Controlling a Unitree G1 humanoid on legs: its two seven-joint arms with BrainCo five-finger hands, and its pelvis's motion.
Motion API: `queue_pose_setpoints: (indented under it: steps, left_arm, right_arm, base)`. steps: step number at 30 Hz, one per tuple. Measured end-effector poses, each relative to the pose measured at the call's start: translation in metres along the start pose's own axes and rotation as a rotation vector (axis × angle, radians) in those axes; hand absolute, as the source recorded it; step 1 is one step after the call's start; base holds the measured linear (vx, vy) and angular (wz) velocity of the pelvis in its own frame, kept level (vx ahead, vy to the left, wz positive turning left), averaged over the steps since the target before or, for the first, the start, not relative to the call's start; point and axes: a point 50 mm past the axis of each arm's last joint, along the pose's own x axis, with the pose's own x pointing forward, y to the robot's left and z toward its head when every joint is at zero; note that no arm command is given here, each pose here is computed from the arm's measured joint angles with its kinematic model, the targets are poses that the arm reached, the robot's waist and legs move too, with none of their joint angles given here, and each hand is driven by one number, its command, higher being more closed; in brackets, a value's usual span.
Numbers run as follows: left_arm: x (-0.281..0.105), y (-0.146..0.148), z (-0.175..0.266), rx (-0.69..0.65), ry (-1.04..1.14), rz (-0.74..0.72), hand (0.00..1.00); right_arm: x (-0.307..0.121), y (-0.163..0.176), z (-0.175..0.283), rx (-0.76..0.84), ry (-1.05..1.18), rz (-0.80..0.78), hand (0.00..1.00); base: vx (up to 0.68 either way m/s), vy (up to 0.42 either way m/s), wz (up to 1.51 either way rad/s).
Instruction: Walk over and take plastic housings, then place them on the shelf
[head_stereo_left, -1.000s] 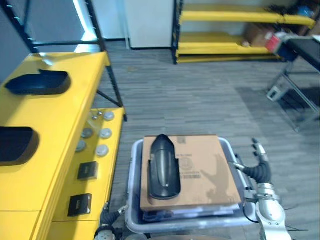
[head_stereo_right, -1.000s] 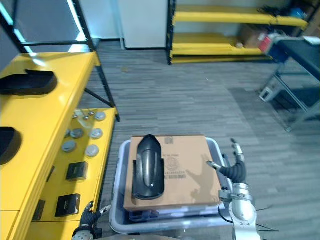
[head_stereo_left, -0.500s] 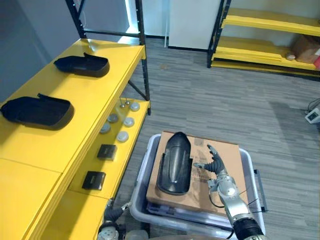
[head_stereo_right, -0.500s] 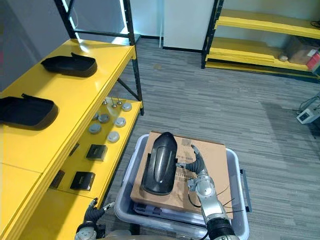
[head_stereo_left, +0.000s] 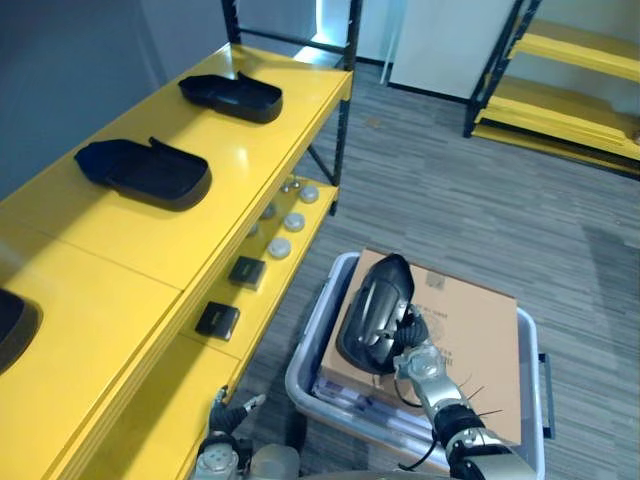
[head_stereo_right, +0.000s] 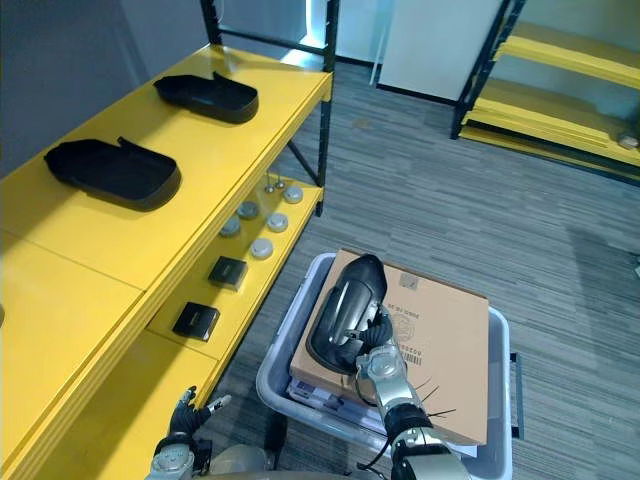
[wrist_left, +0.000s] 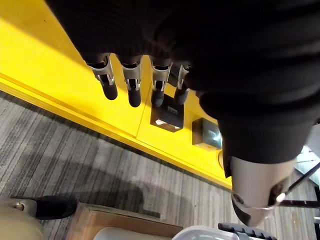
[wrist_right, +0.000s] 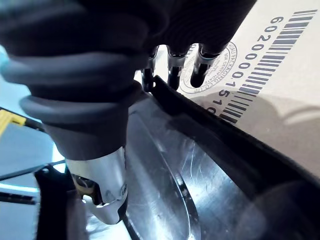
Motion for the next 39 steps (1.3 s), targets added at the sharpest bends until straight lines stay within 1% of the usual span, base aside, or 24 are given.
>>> queue_pose_setpoints:
  steps: [7, 8, 12, 16, 24, 32, 34, 39]
  left_arm:
    - [0.002, -0.007, 0.009, 0.01, -0.026, -0.015, 0.0]
    - [0.002, -0.007, 0.008, 0.011, -0.022, -0.015, 0.0]
    - [0.002, -0.009, 0.004, 0.023, -0.005, -0.023, 0.0]
    - [0.002, -0.009, 0.005, 0.026, -0.005, -0.026, 0.0]
    - [0.005, -0.013, 0.01, 0.04, -0.015, -0.044, 0.0]
    - [0.004, -0.013, 0.009, 0.038, -0.014, -0.046, 0.0]
    - [0.004, -0.013, 0.009, 0.033, -0.013, -0.045, 0.0]
    - [0.003, -0.011, 0.009, -0.004, -0.013, -0.031, 0.0]
  right_arm:
    - [0.001, 0.0, 0.006, 0.018, -0.011, -0.02, 0.0]
    - [0.001, 0.0, 0.006, 0.018, -0.012, -0.019, 1.0]
    - [0.002, 0.0, 0.013, 0.021, -0.032, -0.021, 1.0]
    - [0.007, -0.013, 0.012, -0.004, -0.037, -0.03, 1.0]
    - [0.005, -0.005, 0.005, -0.023, -0.007, 0.028, 1.0]
    - [0.003, 0.0, 0.005, 0.015, 0.0, 0.061, 1.0]
    - [0.001, -0.001, 0.007, 0.027, -0.021, 0.054, 1.0]
    - [-0.012, -0.015, 0.026, 0.094, -0.184, -0.006, 1.0]
  base:
    - [0.0, -0.009, 0.0]
    - [-0.09, 0.006, -0.01]
    - [-0.07, 0.011, -0.05]
    - [-0.04, 0.001, -0.07]
    - [0.05, -0.03, -0.01]
    - [-0.02, -0.013, 0.0]
    - [-0.07, -0.004, 0.02]
    - [-0.06, -0.001, 0.01]
